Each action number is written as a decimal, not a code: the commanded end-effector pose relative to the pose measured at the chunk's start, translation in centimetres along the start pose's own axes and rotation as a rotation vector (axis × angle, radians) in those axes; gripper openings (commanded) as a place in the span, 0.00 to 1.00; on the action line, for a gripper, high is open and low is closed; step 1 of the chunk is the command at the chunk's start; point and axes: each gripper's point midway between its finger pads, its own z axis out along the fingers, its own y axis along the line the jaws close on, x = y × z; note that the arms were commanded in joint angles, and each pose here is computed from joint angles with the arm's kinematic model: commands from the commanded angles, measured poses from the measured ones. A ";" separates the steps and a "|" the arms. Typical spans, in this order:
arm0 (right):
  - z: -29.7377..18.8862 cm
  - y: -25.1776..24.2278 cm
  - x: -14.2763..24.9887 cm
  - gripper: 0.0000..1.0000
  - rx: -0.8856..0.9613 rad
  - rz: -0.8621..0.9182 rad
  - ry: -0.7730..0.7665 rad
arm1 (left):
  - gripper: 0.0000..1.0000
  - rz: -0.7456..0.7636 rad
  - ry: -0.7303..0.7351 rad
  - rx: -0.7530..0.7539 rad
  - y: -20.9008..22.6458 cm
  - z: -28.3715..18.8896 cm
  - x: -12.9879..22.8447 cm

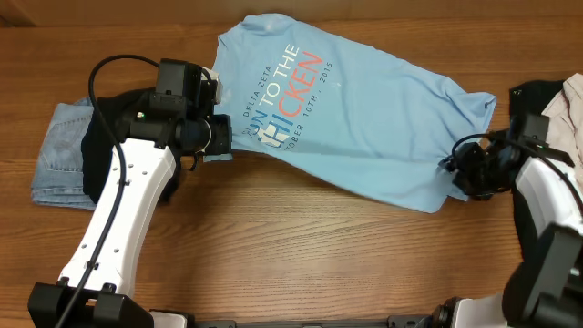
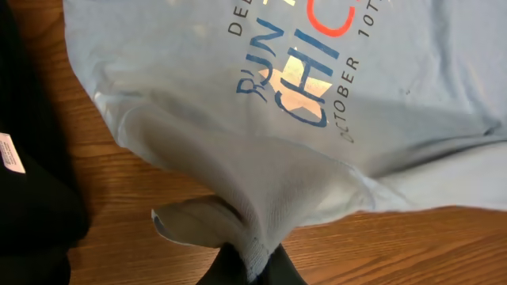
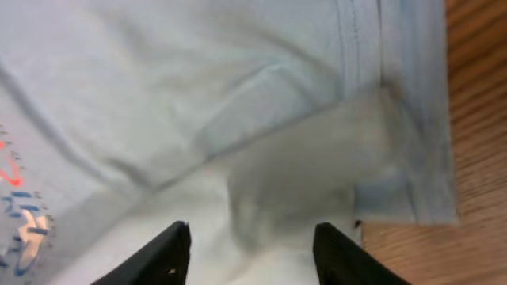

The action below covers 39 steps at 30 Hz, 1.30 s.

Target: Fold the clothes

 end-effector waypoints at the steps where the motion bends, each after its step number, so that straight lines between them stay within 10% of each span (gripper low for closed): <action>1: -0.3 0.1 1.3 0.58 -0.002 -0.038 0.057 | 0.04 0.007 -0.006 -0.004 -0.1 0.0 -0.2; 8: 0.2 -3.0 5.6 0.60 0.107 0.015 0.200 | 0.04 0.009 -0.022 -0.002 -0.2 0.0 -0.6; 14: 3.2 -4.6 6.3 0.33 0.089 0.114 0.150 | 0.04 0.010 -0.029 -0.001 -0.2 0.0 -0.8; 20: 3.7 -4.3 5.5 0.46 0.066 0.126 0.109 | 0.04 0.011 -0.032 0.000 -0.2 0.0 -0.8; 24: 3.7 -4.1 5.0 0.08 0.058 0.120 0.092 | 0.04 0.011 -0.032 0.000 -0.2 0.0 -0.8; 26: 3.3 -4.2 5.4 0.04 0.069 0.122 0.113 | 0.04 0.011 -0.032 0.000 -0.2 0.0 -0.8; 39: -12.1 -3.5 0.2 0.04 0.405 0.019 -0.194 | 0.04 0.014 -0.056 0.005 -0.8 -2.8 -1.6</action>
